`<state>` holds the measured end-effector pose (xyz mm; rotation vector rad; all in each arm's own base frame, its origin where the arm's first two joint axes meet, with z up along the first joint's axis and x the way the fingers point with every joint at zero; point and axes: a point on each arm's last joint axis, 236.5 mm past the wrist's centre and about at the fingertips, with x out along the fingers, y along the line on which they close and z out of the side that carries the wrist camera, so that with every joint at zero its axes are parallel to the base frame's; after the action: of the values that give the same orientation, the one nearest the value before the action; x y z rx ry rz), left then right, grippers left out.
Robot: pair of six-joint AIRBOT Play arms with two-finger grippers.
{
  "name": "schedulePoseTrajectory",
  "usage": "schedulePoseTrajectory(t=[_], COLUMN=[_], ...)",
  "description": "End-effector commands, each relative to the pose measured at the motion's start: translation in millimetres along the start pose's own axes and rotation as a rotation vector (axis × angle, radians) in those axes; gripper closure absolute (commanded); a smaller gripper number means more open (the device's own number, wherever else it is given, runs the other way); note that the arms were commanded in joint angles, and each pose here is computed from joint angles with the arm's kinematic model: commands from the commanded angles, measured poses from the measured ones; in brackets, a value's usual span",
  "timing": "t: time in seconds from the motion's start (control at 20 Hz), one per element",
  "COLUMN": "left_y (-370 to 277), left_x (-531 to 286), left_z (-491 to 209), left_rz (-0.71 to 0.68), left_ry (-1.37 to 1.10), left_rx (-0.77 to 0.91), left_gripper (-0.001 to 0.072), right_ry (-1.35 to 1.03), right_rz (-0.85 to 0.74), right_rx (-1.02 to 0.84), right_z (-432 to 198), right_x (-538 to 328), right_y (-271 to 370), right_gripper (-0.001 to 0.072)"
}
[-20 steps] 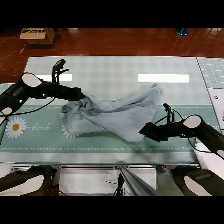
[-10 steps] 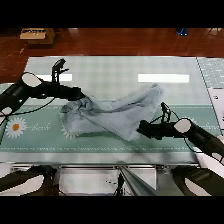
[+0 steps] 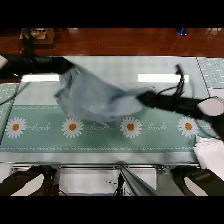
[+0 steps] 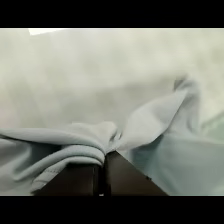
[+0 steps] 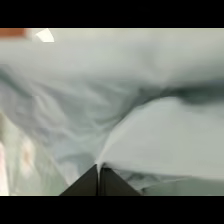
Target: Fold the shirts.
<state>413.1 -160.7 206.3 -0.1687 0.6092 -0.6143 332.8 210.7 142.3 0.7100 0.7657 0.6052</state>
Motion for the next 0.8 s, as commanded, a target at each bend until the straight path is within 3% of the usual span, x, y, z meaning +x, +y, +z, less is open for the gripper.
schedulePoseTrajectory(t=[0.0, 0.2, 0.45, 0.55, 0.75], left_y=[-53.4, -120.6, -173.1, -175.7, -176.8], left_x=[-112.2, -226.0, -285.1, -297.9, -312.1], left_z=[101.6, 139.1, 90.6, 62.1, 12.9], left_rz=[0.065, 0.114, 0.046, 0.055, 0.075], left_ry=[-0.297, -0.469, -0.386, -0.321, -0.197], left_rx=[0.231, 0.421, 0.379, 0.279, 0.139], left_gripper=[0.0680, 0.0680, 0.0680, 0.0680, 0.0681], right_ry=[-0.354, -0.648, -0.650, -0.585, -0.562], right_rz=[0.113, 0.157, 0.161, 0.056, -0.358], right_rx=[-0.238, -0.420, -0.539, -0.513, -0.506], right_z=[110.0, 168.0, 152.0, 136.1, 109.7], right_x=[-103.7, -213.5, -256.8, -261.5, -307.8], right_y=[104.8, 194.1, 244.9, 233.7, 173.4], right_gripper=[0.0689, 0.0689, 0.0689, 0.0689, 0.0689])
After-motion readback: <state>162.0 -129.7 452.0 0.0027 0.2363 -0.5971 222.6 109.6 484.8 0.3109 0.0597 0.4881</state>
